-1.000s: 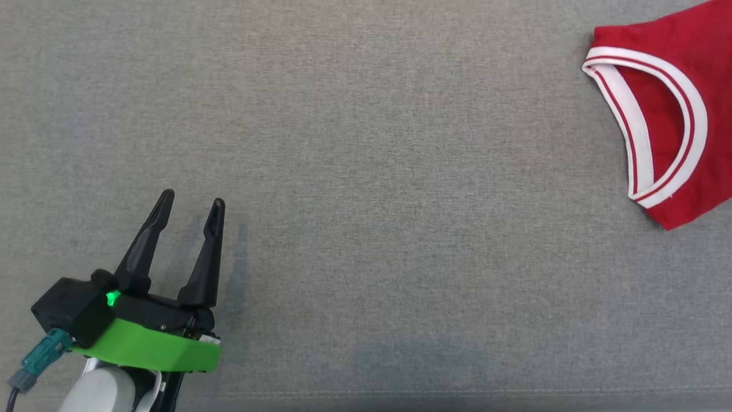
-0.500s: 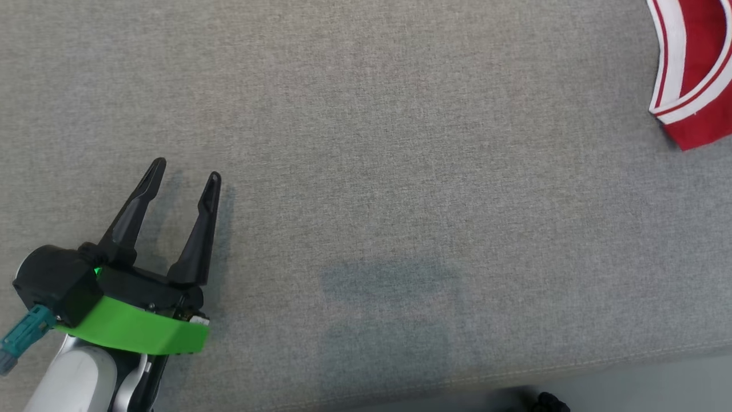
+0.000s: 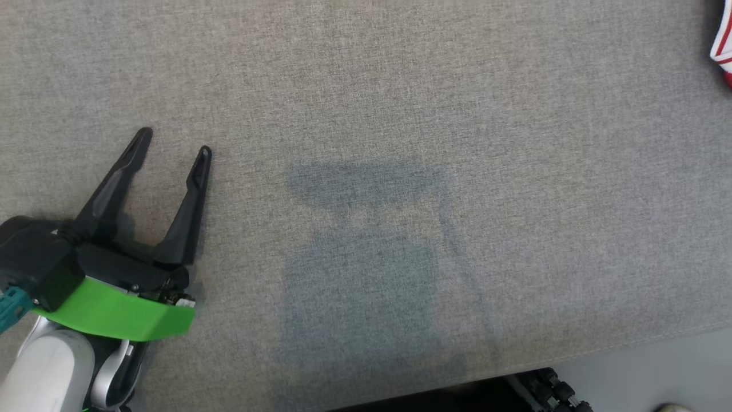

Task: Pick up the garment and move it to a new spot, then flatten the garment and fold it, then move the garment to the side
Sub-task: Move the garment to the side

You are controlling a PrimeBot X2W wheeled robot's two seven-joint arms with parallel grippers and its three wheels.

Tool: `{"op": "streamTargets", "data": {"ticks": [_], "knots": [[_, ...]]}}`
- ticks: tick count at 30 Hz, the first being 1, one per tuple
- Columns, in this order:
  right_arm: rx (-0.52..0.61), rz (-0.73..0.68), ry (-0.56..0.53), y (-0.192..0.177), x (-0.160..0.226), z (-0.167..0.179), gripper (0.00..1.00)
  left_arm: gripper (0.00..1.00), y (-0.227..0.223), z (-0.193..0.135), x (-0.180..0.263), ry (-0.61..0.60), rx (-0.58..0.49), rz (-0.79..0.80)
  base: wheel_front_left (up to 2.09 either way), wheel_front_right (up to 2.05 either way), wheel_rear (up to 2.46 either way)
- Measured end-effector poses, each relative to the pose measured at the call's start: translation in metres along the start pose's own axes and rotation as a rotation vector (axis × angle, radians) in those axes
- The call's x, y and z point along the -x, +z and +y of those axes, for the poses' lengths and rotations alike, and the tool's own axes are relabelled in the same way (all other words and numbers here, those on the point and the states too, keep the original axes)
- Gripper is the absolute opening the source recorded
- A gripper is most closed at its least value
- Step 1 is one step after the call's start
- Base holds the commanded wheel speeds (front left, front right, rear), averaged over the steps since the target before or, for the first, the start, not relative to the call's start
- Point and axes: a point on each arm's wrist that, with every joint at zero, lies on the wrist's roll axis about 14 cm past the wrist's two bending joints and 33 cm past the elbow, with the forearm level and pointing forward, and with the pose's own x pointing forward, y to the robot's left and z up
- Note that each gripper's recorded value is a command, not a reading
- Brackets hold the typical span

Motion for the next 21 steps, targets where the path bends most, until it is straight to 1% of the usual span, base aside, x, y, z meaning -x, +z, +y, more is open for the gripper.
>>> {"op": "streamTargets", "data": {"ticks": [4,5,6,7,8,9,14,17,21], "knots": [[-0.004,0.006,-0.039,-0.005,-0.012,-0.01,0.0,1.0,-0.003,0.005,-0.007,-0.002,-0.011,0.002,0.0,0.0,0.0],[0.004,0.003,-0.052,-0.006,-0.015,-0.012,0.06,1.0,-0.004,0.006,-0.008,-0.003,-0.013,0.002,0.0,0.0,0.0],[0.022,0.0,-0.069,-0.008,-0.017,-0.016,0.16,1.0,-0.005,0.007,-0.009,-0.004,-0.012,0.001,0.0,0.0,0.0],[0.036,0.003,-0.084,-0.011,-0.02,-0.019,0.34,1.0,-0.005,0.007,-0.01,-0.006,-0.012,-0.001,0.0,0.0,0.0],[0.043,0.008,-0.098,-0.015,-0.023,-0.022,0.48,1.0,-0.005,0.008,-0.011,-0.008,-0.011,-0.004,0.0,0.0,0.0],[0.049,0.014,-0.111,-0.019,-0.026,-0.025,1.0,1.0,-0.006,0.008,-0.012,-0.008,-0.014,-0.004,0.0,0.0,0.0],[0.105,0.066,-0.166,-0.049,-0.038,-0.034,1.0,1.0,-0.008,0.011,-0.013,-0.007,-0.012,-0.005,0.0,0.0,0.0],[0.135,0.092,-0.198,-0.065,-0.039,-0.041,1.0,1.0,-0.006,0.012,-0.014,-0.003,-0.02,-0.009,0.0,0.0,0.0],[0.169,0.095,-0.246,-0.07,-0.034,-0.057,1.0,1.0,-0.004,0.012,-0.013,0.001,-0.027,-0.011,0.0,0.0,0.0]]}}
